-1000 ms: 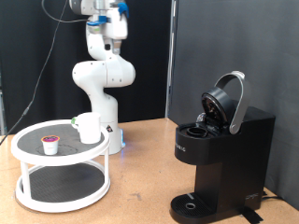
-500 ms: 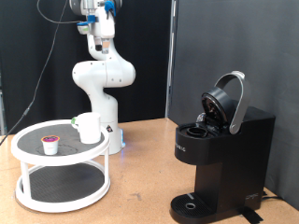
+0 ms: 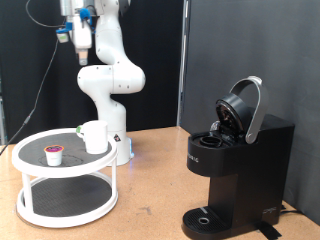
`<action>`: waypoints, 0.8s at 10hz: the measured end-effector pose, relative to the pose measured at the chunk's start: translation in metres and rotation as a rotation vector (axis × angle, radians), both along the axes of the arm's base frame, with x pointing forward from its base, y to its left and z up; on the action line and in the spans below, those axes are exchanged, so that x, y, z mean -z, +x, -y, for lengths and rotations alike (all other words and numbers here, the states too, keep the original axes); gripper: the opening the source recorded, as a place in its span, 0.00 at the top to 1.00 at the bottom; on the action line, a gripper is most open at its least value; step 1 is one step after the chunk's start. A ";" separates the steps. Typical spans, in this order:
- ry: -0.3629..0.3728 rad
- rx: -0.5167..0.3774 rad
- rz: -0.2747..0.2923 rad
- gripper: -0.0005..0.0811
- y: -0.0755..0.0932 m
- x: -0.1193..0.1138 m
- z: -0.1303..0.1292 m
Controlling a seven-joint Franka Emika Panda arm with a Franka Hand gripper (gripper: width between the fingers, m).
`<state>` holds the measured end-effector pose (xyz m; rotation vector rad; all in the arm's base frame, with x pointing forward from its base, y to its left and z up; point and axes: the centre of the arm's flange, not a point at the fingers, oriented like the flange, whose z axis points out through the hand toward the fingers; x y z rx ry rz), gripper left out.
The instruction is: Make a cup of coffee with the keurig machine
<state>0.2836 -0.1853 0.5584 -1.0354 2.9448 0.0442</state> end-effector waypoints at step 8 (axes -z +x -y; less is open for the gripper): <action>0.020 0.026 0.023 0.09 0.001 0.021 0.029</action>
